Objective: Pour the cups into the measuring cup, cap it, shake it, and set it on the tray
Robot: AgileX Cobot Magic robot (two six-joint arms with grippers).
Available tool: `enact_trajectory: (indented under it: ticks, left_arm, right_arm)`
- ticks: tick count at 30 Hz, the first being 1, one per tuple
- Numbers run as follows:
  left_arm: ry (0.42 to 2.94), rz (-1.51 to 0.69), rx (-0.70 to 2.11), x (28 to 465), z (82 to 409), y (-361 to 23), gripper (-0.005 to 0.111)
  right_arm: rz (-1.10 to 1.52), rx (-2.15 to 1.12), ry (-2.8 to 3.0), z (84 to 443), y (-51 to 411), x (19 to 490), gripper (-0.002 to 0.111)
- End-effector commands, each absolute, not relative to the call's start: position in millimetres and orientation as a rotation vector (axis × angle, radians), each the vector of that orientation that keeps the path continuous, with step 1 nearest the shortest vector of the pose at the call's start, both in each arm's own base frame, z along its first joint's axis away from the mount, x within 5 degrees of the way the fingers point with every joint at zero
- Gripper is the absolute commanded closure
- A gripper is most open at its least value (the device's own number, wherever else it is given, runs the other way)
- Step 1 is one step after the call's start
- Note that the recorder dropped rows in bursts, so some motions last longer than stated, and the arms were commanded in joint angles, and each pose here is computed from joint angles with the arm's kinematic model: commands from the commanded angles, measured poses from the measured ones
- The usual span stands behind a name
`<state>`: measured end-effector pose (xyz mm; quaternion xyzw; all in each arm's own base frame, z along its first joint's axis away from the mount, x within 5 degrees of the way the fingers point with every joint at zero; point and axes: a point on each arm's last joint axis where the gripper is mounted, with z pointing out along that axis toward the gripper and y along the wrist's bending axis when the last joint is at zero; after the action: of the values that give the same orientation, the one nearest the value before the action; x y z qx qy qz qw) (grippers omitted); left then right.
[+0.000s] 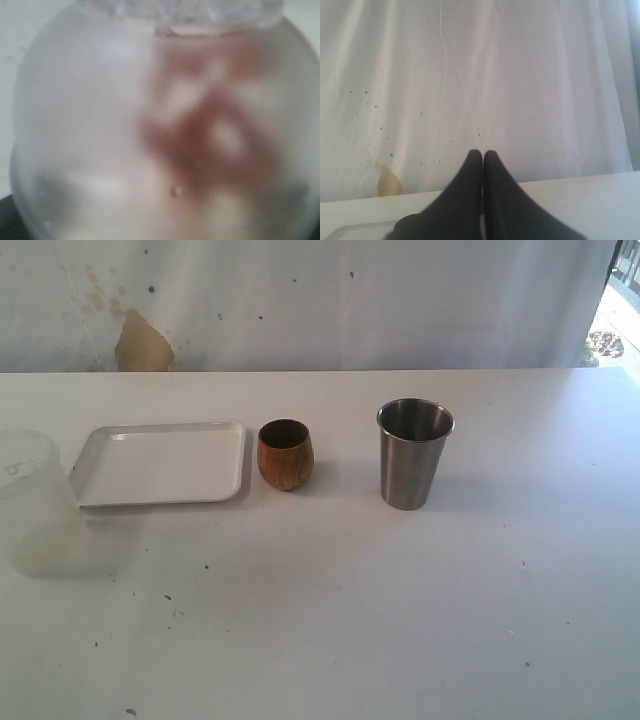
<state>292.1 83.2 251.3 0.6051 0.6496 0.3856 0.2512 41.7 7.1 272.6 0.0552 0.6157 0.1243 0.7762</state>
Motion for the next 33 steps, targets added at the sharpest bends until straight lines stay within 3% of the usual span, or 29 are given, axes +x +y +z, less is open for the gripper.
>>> enact_trajectory:
  ticks: [1,33]
  left_arm:
    - [1.709,1.171,1.589,295.9,264.9,86.2,0.107]
    - [1.61,1.285,1.68,297.3,269.3,87.8,0.107]
  right_arm:
    - [0.266,0.125,1.33,271.7,6.7,41.5,0.108]
    - [0.266,0.125,1.33,271.7,6.7,41.5,0.108]
